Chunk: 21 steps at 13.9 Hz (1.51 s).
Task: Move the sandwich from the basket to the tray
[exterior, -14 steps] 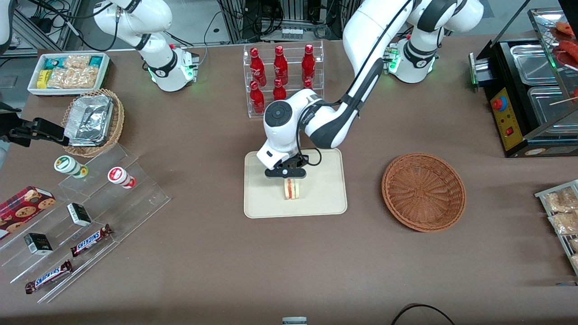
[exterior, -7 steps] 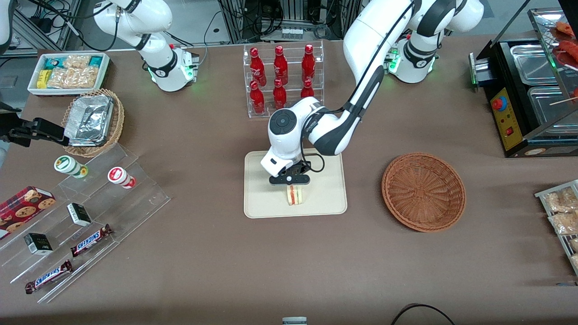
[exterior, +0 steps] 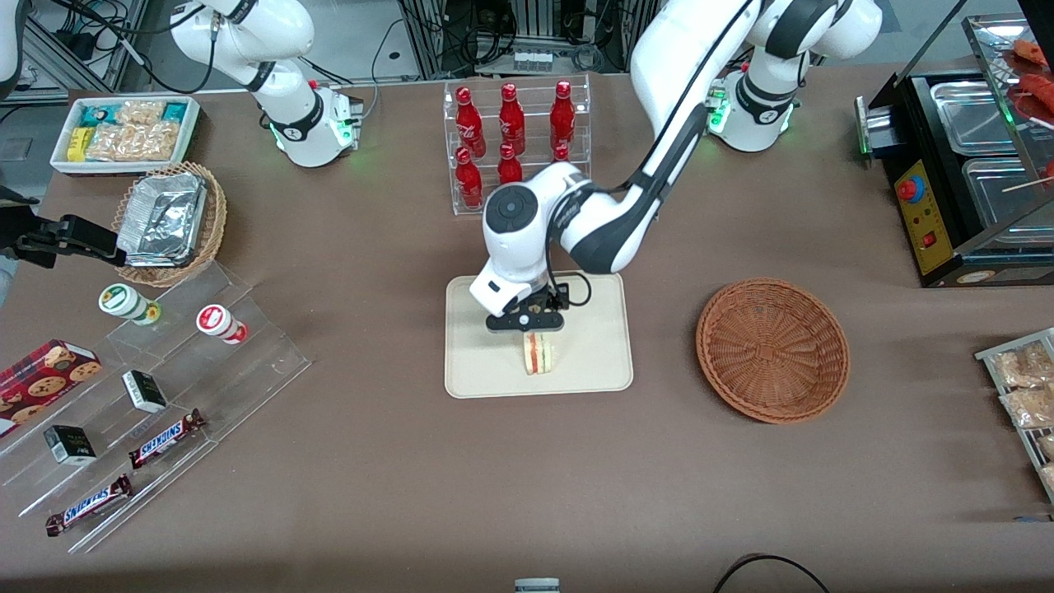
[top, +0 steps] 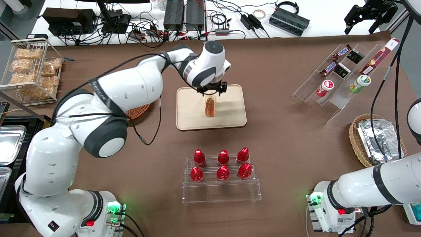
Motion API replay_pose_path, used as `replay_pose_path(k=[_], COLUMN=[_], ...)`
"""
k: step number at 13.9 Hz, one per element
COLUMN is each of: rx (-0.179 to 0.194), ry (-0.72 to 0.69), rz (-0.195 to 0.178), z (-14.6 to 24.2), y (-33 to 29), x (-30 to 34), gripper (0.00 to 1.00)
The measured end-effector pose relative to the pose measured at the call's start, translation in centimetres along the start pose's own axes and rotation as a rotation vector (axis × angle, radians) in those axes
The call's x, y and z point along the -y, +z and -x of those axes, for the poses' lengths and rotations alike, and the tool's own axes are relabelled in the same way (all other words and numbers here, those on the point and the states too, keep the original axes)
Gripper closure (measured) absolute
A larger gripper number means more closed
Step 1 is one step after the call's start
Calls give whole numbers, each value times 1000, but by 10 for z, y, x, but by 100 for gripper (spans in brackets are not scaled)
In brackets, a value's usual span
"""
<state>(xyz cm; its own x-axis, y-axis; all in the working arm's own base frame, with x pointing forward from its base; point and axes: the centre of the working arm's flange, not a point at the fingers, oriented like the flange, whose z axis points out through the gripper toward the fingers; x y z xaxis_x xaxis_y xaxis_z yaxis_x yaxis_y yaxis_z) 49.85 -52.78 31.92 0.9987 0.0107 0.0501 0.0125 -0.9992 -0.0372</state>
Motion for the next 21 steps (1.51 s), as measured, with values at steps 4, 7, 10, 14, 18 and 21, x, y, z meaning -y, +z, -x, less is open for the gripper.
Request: replay_pose_path(k=[4,7,10,14,18,21], rx=[5,-4,-1,52,70,73], ry=[-47,-118,-141,-26,67,122], rz=[-23,-19,-31,-56,-37,-32], z=[-4,-16,-24,-41,-59,-65], y=[-106,-168,-221,-265,-282,-284], x=[41,95,170,293,386,423], gripper=[0,0,0,0,0,0])
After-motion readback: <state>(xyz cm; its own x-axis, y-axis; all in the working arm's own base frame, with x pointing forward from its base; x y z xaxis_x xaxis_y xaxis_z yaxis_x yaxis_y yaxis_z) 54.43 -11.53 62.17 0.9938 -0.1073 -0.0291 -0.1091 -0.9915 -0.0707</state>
